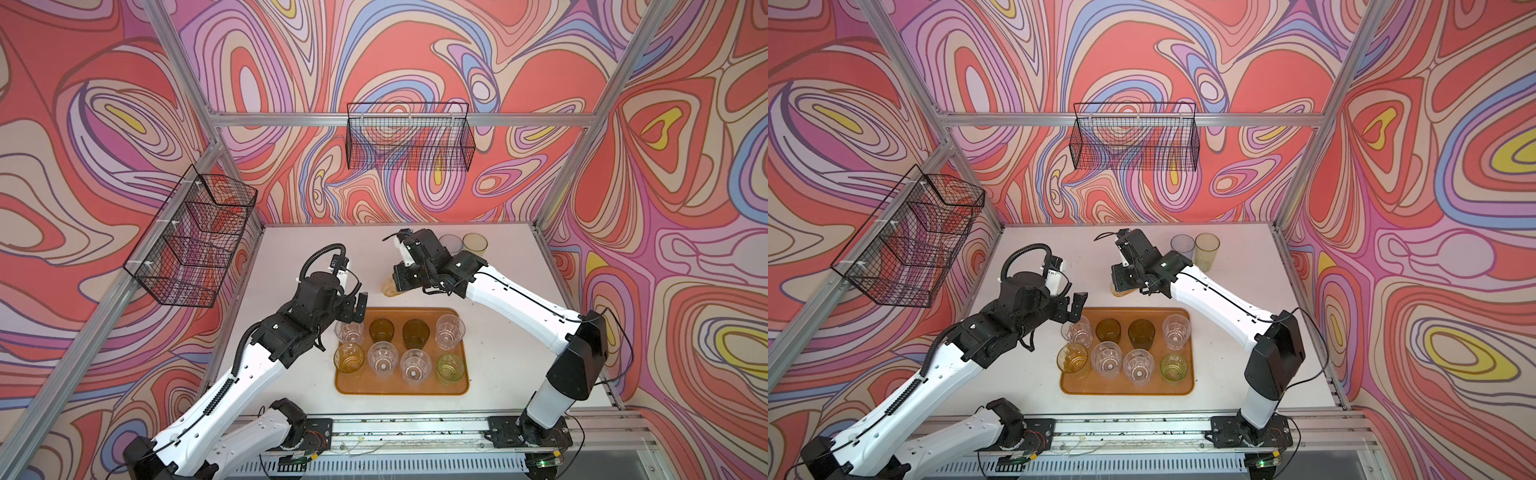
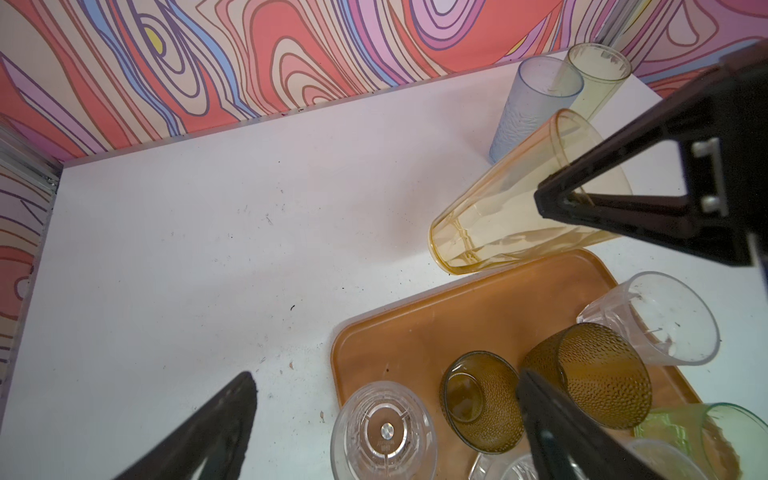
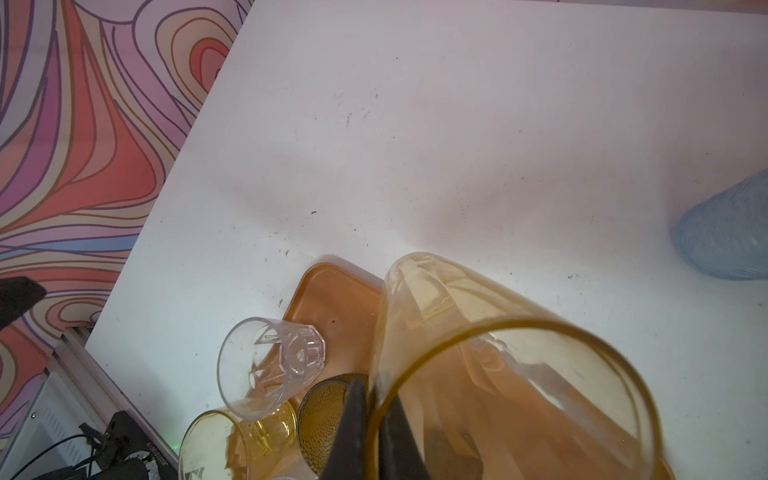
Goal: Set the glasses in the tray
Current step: 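Carry the yellow glass over the tray while the left arm draws back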
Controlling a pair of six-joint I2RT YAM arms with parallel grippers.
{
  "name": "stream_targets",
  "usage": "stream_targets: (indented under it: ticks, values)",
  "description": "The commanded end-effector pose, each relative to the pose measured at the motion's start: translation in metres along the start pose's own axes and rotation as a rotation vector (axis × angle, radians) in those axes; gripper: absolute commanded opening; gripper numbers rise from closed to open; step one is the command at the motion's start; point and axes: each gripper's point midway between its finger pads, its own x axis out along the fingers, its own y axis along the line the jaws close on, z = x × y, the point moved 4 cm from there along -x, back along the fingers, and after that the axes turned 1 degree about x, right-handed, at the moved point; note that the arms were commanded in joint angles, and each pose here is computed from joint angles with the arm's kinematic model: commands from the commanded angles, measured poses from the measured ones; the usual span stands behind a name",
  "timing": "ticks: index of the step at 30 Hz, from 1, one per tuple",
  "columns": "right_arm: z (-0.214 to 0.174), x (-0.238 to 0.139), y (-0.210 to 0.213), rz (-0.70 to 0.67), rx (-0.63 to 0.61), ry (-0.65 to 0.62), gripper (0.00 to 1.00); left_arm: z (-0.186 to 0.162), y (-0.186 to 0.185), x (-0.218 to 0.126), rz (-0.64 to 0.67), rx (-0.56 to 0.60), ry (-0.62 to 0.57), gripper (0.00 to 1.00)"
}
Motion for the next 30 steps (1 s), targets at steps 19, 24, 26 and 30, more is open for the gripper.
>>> stream_targets:
  ticks: [19,24,26,30]
  values:
    - [-0.018,0.049,0.062,0.016,-0.117,0.109,0.00,-0.062,0.019,-0.053,0.014,-0.352,0.123,1.00]
    - [-0.024,0.061,0.070,0.024,-0.127,0.131,0.00,-0.070,0.031,-0.072,0.047,-0.381,0.060,1.00]
    - [-0.026,0.066,0.072,0.016,-0.132,0.141,0.00,-0.074,0.036,-0.077,0.063,-0.392,0.037,1.00]
    - [-0.031,0.074,0.075,-0.010,-0.147,0.164,0.00,-0.080,0.042,-0.085,0.067,-0.410,-0.015,1.00]
